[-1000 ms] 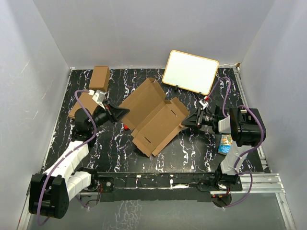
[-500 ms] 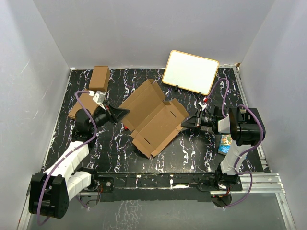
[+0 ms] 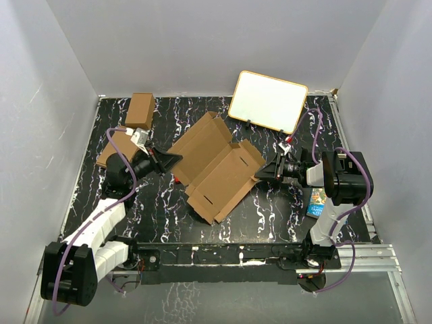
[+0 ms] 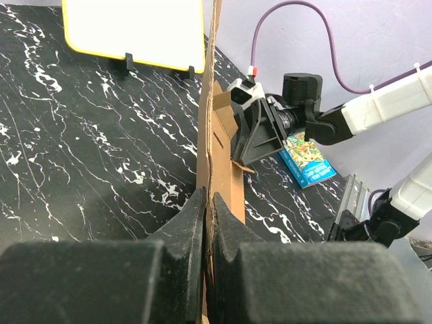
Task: Fold the paper box
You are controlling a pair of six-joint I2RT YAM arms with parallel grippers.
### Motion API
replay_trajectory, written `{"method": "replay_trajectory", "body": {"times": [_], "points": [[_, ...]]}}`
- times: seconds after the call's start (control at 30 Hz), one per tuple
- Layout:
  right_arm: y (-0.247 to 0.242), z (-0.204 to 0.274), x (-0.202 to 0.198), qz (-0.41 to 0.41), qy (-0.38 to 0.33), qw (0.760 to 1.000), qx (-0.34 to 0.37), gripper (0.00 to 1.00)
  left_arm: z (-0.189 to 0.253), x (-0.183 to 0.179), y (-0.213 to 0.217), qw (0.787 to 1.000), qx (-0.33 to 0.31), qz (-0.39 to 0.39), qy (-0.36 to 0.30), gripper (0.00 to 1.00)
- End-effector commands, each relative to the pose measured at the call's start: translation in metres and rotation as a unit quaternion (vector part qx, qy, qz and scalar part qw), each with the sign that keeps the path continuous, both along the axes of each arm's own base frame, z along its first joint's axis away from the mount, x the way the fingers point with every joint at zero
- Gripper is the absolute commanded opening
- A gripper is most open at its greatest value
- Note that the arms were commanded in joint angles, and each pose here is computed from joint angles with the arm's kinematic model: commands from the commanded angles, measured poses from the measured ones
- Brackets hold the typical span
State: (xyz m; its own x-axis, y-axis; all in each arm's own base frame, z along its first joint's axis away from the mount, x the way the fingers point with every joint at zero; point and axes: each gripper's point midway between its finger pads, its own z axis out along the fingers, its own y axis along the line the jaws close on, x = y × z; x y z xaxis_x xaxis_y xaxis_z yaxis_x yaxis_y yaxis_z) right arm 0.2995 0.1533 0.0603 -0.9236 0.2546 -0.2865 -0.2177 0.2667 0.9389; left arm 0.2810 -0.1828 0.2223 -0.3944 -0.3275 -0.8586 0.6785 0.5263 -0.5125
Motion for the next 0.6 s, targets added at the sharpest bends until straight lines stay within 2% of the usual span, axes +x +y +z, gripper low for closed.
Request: {"method": "replay_trajectory", "body": {"times": [0.0, 0.1, 0.2, 0.37, 0.57], "points": [[-0.004, 0.019, 0.012, 0.033, -0.104, 0.994, -0.017, 0.41, 0.017, -0.004, -0.003, 0.999, 0.003, -0.022, -0.033, 0.0], [-0.009, 0.026, 0.014, 0.044, -0.148, 0.987, -0.04, 0.53, 0.023, -0.005, -0.003, 0.998, 0.018, -0.031, -0.044, 0.0], [-0.018, 0.039, 0.016, 0.055, -0.205, 0.975, -0.07, 0.58, 0.028, -0.007, -0.005, 0.997, 0.037, -0.043, -0.054, 0.0], [-0.04, 0.057, 0.019, 0.056, -0.288, 0.947, -0.133, 0.61, 0.047, -0.008, -0.005, 0.993, 0.061, -0.055, -0.082, 0.0], [-0.072, 0.082, 0.02, 0.052, -0.364, 0.91, -0.192, 0.61, 0.067, -0.012, -0.008, 0.992, 0.057, -0.073, -0.086, 0.0]]}}
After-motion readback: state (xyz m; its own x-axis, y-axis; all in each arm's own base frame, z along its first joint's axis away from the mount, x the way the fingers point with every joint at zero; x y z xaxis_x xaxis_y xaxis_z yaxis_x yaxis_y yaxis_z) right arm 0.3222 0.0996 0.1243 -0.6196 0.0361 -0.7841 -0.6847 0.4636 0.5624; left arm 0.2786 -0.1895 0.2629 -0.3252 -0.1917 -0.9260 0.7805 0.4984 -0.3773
